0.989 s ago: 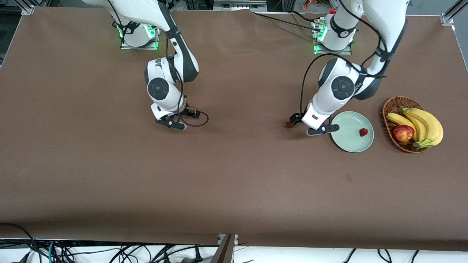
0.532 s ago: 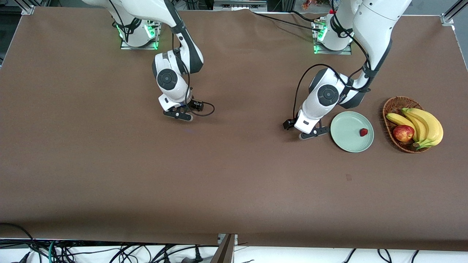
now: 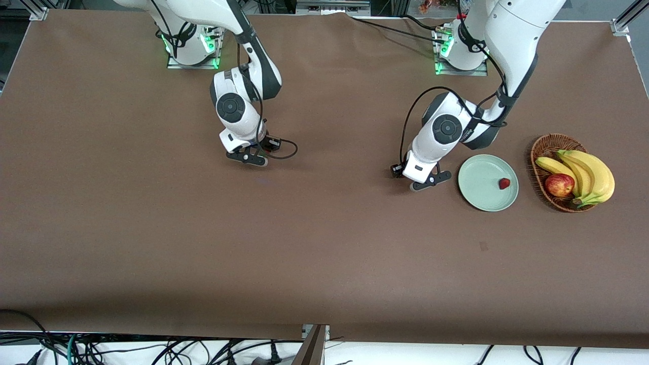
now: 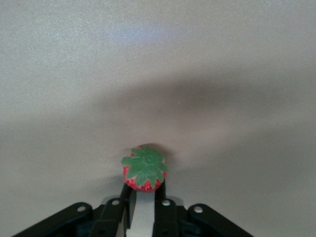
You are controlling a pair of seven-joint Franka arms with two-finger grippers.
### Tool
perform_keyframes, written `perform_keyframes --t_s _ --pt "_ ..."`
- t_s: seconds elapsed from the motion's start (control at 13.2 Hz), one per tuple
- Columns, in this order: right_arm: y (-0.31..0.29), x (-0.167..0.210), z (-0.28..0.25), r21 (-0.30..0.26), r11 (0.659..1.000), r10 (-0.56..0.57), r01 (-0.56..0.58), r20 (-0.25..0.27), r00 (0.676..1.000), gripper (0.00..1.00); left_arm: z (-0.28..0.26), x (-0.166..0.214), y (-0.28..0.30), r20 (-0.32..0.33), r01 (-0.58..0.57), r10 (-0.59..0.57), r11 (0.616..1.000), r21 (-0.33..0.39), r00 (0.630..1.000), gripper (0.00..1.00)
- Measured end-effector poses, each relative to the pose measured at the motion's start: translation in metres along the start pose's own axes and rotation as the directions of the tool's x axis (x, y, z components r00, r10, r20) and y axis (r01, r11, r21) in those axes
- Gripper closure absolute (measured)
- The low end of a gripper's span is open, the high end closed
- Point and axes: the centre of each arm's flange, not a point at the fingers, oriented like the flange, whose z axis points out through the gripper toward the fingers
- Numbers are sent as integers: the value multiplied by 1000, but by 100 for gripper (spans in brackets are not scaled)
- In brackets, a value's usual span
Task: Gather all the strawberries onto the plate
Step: 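Grasp the second strawberry with the left gripper while the right gripper grasps the last, then plate the strawberry with the left gripper while the right gripper drops the last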
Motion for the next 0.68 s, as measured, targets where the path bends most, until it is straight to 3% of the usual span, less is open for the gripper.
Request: perform_keyframes --t_s 0.08,0.15,0.38,0.68 --pt "0 0 0 0 1000 0 0 0 1000 84 0 0 0 1 2 -2 1000 1 1000 64" --pt "0 0 0 0 1000 0 0 0 1000 84 -1 0 1 6 2 -2 1000 8 1000 66" --pt "-1 1 -1 3 1000 0 0 -3 1000 85 -18 16 2 30 -1 0 998 57 1000 66" --pt "-10 5 -14 29 1000 -7 7 -22 1000 85 -80 82 -33 55 -52 47 996 76 997 66"
